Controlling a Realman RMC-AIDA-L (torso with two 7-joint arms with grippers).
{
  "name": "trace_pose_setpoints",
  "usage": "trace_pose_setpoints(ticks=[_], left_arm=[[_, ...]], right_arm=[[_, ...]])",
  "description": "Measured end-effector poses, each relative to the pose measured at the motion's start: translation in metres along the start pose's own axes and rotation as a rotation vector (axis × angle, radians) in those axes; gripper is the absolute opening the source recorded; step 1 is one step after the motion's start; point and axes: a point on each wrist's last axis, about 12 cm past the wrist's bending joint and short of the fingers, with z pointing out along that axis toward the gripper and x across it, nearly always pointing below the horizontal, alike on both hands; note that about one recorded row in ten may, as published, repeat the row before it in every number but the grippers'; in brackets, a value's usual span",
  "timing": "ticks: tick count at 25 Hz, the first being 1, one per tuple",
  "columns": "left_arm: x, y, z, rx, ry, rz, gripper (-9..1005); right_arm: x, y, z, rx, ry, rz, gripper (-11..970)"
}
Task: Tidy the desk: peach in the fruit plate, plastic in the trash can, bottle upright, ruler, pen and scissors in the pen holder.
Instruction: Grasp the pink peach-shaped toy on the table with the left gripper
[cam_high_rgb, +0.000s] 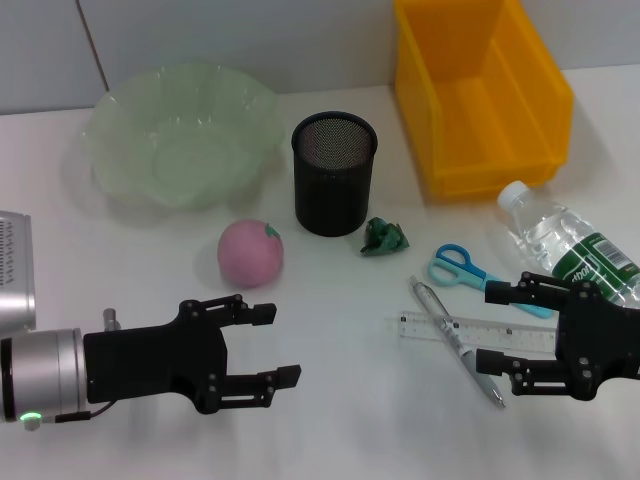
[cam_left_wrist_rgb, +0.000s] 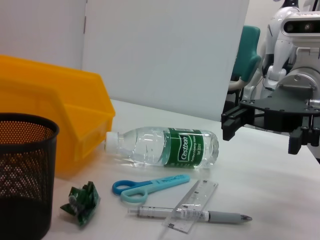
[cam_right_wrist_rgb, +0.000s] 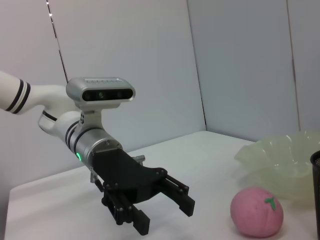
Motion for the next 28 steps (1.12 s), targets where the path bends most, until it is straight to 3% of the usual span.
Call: trace_pose_setpoints(ticks=[7, 13, 16, 28], left_arm=[[-0.005, 0.006, 0.001, -0.040, -0.028, 0.028, 800], [-0.006, 0.030, 0.007, -0.291, -0.076, 0.100, 800], [-0.006, 0.039, 0.015, -0.361, -0.064, 0.133, 800], [0.000, 0.049, 0.028, -0.392, 0.049, 0.135, 799]], right_arm=[[0.001, 0.001, -0.001, 0.007, 0.001, 0.003, 820], [0.003, 0.000, 0.000, 0.015, 0.000, 0.011, 819], [0.003, 0.000, 0.001, 0.013, -0.001, 0.013, 819], [0.002, -0.002, 0.004, 0.018, 0.000, 0.011, 820]])
